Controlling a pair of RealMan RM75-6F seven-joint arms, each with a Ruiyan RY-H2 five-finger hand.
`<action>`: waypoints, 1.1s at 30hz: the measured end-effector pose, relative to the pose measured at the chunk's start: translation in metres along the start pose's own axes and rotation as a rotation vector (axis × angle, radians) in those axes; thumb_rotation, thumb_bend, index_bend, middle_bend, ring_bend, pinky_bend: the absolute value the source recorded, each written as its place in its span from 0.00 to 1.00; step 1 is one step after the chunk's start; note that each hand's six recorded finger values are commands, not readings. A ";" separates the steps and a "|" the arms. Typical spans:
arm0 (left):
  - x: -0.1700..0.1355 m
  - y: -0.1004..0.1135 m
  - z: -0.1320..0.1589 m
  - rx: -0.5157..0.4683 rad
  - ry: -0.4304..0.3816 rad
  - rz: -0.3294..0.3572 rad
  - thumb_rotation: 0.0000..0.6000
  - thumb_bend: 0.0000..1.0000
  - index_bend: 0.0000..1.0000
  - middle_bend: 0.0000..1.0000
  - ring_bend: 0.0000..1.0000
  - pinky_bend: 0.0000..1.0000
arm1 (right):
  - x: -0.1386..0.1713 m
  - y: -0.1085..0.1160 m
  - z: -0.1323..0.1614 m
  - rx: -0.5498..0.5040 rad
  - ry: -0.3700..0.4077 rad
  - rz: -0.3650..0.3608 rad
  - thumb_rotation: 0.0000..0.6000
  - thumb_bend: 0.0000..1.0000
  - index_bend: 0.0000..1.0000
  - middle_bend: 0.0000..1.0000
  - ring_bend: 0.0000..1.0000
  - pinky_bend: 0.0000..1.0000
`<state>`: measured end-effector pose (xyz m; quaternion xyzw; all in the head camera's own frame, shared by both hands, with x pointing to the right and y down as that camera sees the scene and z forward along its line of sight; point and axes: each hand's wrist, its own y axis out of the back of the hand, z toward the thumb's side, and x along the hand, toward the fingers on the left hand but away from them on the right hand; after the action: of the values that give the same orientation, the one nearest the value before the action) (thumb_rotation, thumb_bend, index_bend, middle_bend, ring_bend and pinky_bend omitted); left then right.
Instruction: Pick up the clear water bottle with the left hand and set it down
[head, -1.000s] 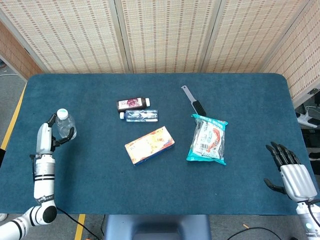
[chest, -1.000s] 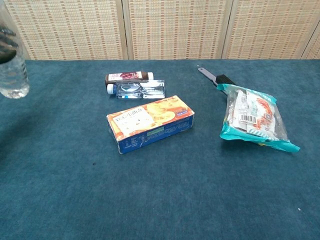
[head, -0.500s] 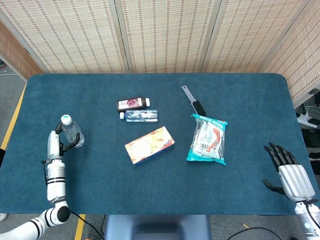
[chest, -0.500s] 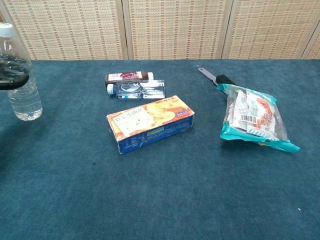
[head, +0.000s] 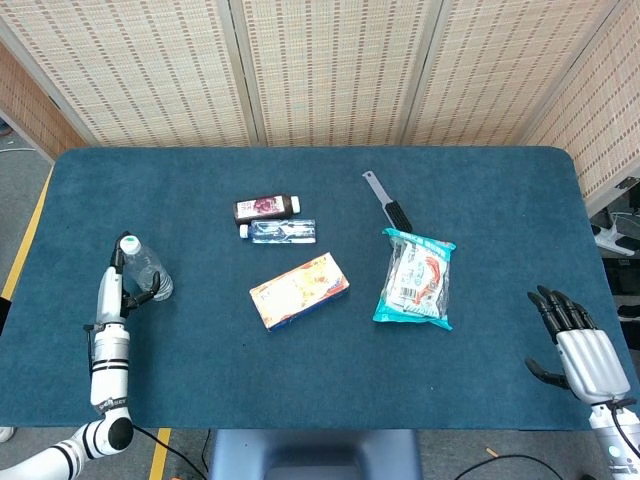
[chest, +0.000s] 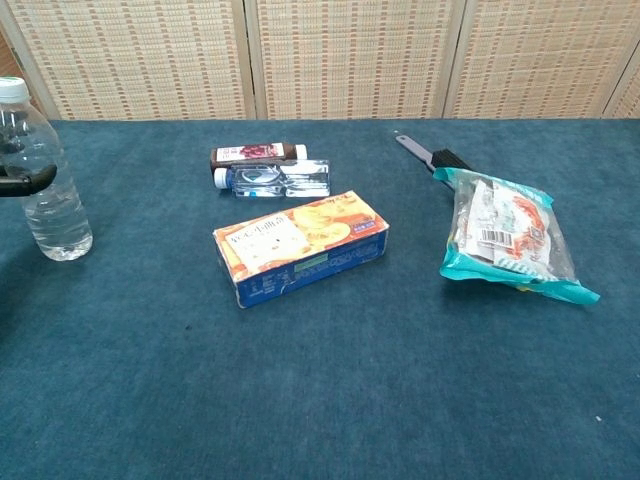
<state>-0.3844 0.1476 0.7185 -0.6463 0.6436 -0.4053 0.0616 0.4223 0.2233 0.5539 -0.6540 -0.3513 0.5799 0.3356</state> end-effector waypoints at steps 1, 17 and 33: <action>0.000 0.000 -0.001 -0.001 0.004 -0.006 1.00 0.41 0.00 0.00 0.00 0.15 | 0.000 0.000 0.000 0.000 0.000 0.000 1.00 0.14 0.00 0.00 0.00 0.13; -0.006 0.013 -0.010 0.111 0.052 -0.117 1.00 0.40 0.00 0.00 0.00 0.14 | 0.000 0.000 0.000 -0.004 -0.002 0.002 1.00 0.14 0.00 0.00 0.00 0.13; -0.013 0.029 -0.010 0.271 0.059 -0.173 1.00 0.40 0.00 0.00 0.00 0.13 | -0.001 0.000 0.000 -0.003 -0.001 0.003 1.00 0.14 0.00 0.00 0.00 0.13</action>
<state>-0.4112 0.1583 0.7016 -0.6729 0.5266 -0.5109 0.0942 0.4226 0.2224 0.5546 -0.6546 -0.3515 0.5801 0.3337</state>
